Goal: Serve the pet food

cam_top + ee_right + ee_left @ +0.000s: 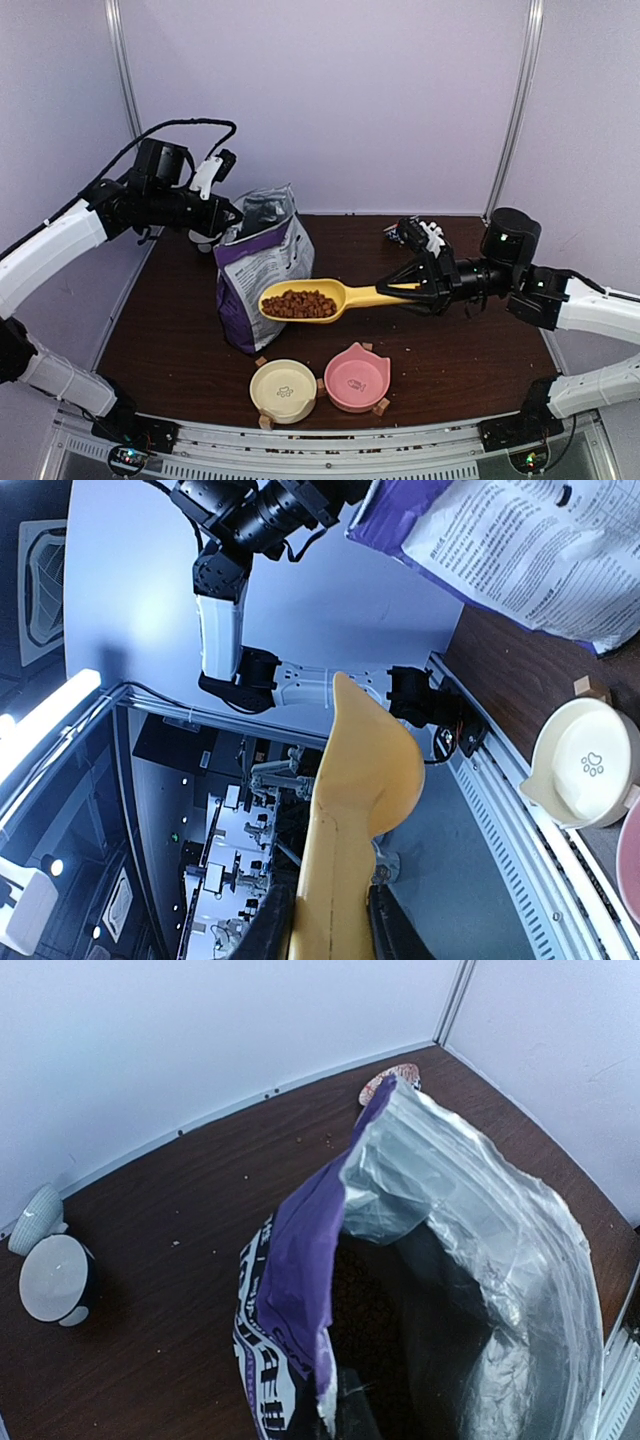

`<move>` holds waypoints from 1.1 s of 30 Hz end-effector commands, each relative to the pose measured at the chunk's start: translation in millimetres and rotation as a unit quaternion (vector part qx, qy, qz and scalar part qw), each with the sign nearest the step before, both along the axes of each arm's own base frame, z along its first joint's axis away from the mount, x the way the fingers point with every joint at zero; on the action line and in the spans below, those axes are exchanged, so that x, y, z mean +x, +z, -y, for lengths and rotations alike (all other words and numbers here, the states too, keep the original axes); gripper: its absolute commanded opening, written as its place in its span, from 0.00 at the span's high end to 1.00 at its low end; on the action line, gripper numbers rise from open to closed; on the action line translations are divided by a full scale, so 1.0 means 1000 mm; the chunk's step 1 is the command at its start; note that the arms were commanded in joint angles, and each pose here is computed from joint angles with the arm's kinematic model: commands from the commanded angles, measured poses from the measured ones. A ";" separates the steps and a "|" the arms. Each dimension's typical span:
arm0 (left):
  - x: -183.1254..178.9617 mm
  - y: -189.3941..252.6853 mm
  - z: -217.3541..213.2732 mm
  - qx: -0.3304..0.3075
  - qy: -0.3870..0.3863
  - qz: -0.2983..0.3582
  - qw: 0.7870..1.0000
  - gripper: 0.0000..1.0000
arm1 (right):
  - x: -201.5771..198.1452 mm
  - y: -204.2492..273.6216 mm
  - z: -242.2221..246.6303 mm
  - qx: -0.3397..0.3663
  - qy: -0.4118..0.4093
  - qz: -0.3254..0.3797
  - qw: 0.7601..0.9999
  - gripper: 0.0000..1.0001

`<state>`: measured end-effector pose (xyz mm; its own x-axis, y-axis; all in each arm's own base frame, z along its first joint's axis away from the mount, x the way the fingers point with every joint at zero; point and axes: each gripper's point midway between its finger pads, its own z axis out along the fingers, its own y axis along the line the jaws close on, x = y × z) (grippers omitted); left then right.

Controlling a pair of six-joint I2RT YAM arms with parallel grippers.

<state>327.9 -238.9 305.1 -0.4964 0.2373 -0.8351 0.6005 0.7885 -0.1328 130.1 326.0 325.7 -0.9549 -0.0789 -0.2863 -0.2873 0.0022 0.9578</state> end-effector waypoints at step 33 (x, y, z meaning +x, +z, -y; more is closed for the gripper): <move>-0.011 0.017 0.004 -0.043 -0.061 0.093 0.993 1.00 | 0.012 -0.135 -0.012 -0.252 0.027 0.003 0.967 0.86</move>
<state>315.3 -241.6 300.8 -0.3786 0.2385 -0.8943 0.6919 0.7147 -0.1023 137.8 335.5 180.4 -0.9540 -0.2521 -0.1624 -0.2637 0.4470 0.8548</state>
